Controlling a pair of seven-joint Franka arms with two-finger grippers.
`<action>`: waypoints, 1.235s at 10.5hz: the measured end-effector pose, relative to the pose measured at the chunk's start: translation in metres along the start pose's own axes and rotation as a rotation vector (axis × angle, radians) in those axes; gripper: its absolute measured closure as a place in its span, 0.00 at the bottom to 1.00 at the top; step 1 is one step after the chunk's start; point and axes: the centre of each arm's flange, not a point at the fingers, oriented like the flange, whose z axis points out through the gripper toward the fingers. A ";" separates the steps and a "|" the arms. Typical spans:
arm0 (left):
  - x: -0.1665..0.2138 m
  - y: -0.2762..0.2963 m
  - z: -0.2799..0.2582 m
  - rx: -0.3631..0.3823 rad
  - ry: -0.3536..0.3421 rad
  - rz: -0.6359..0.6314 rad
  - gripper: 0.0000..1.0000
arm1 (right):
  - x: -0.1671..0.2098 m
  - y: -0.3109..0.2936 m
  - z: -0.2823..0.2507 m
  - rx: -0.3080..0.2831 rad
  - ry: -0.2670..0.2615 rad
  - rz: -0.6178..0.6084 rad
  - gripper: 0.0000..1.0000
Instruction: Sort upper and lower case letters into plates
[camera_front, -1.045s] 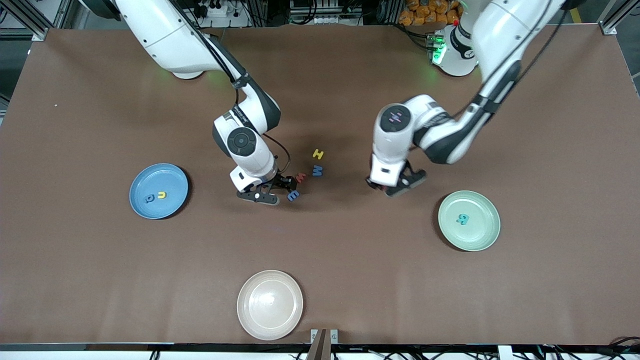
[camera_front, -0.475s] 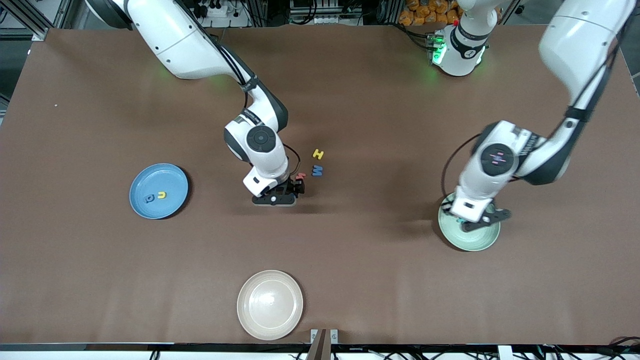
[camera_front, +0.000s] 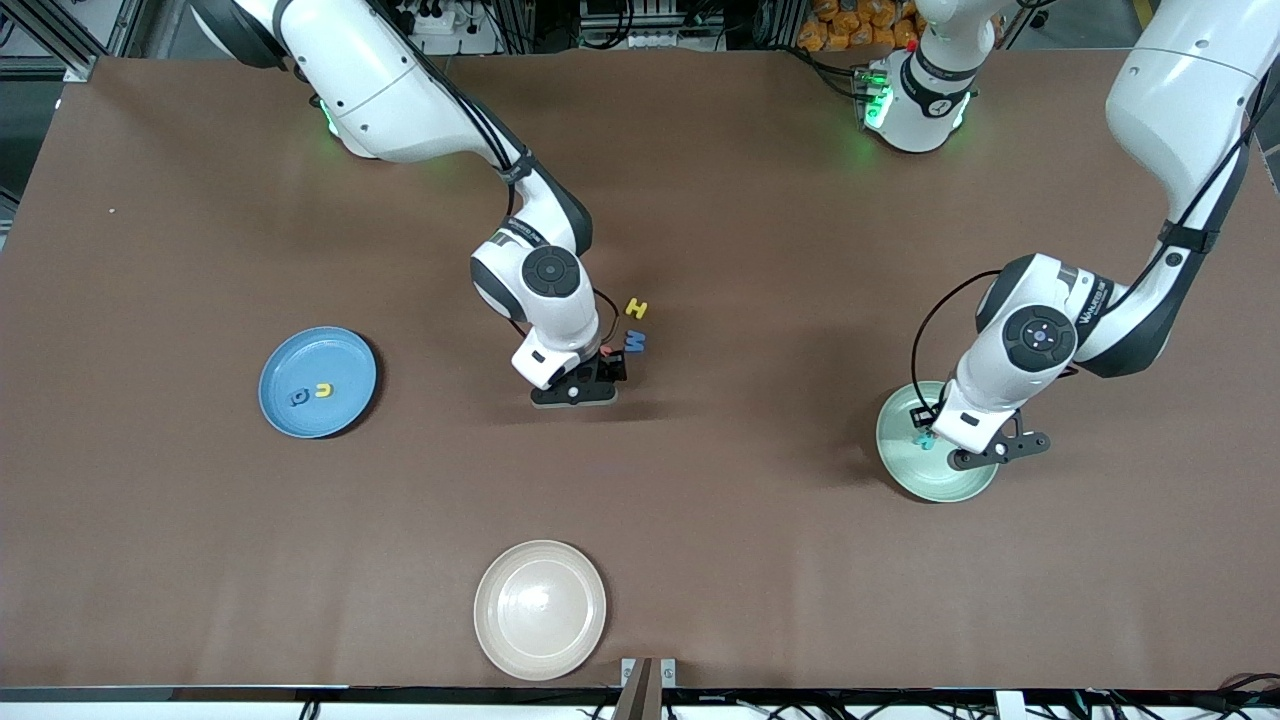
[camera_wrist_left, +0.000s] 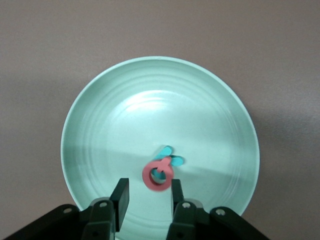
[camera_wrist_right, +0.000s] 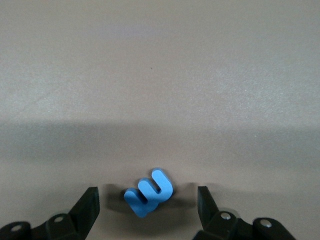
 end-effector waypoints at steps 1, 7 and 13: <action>0.002 -0.001 -0.002 -0.001 0.005 0.001 0.44 | 0.002 0.002 0.000 -0.001 0.004 0.003 0.16; -0.008 0.035 -0.028 -0.026 0.006 -0.018 0.00 | 0.004 0.004 0.005 -0.009 0.018 -0.014 0.40; -0.062 0.134 -0.060 -0.077 -0.003 -0.215 0.00 | 0.006 0.004 0.003 -0.005 0.023 0.018 0.57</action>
